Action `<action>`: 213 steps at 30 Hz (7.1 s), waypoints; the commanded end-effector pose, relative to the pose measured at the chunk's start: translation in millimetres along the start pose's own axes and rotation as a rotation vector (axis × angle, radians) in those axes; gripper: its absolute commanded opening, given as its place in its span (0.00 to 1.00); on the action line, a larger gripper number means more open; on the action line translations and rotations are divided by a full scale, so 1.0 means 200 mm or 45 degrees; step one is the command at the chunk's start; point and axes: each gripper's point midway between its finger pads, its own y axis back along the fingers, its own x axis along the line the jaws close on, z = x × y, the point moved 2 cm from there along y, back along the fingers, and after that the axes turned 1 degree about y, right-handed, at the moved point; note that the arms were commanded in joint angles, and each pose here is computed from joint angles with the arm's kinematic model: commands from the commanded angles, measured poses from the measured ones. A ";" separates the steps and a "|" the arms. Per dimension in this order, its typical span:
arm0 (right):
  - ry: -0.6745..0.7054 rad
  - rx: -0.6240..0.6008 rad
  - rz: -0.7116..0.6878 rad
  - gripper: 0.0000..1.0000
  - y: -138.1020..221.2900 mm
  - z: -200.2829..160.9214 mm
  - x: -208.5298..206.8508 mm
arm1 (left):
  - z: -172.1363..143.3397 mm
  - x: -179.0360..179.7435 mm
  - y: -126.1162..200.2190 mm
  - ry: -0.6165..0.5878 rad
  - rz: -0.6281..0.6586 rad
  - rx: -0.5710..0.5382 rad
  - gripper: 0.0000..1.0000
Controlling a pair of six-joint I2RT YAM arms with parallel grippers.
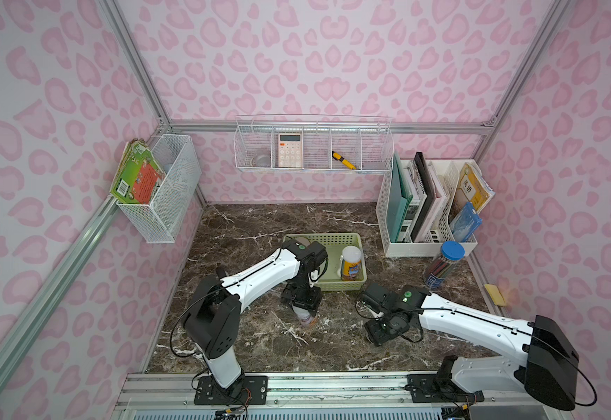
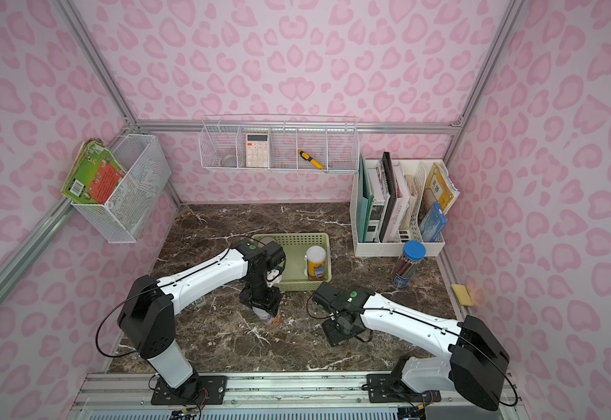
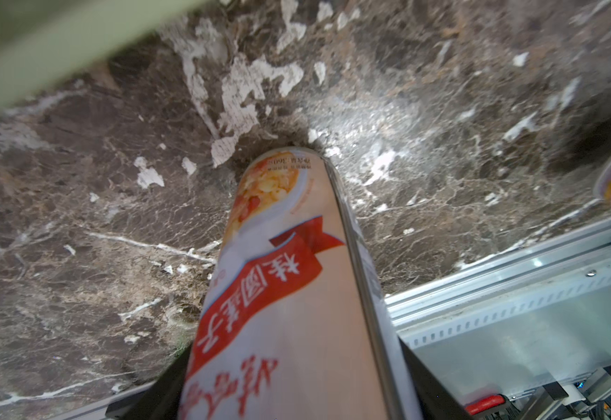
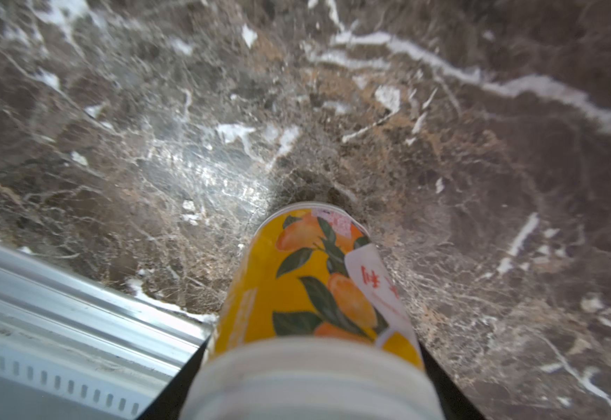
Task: Put the canned food in the basket
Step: Pick up the canned food from the center of the board, then place the canned food in the basket, then reset both arms
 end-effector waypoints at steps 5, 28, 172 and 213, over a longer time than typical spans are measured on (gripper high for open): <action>0.058 -0.155 -0.085 0.45 0.33 0.21 -0.06 | -0.06 -0.03 0.30 -0.052 -0.008 -0.064 0.05; 0.015 -0.635 0.075 0.45 0.72 1.39 -0.39 | 0.40 0.32 0.55 0.155 0.133 -0.187 0.00; -0.602 -1.823 -0.933 1.00 0.48 0.26 -1.24 | 0.20 1.40 0.44 0.722 0.999 -1.700 0.99; -0.588 -1.684 -0.949 1.00 0.19 0.38 -1.41 | 0.26 1.37 0.21 0.517 0.791 -1.820 0.99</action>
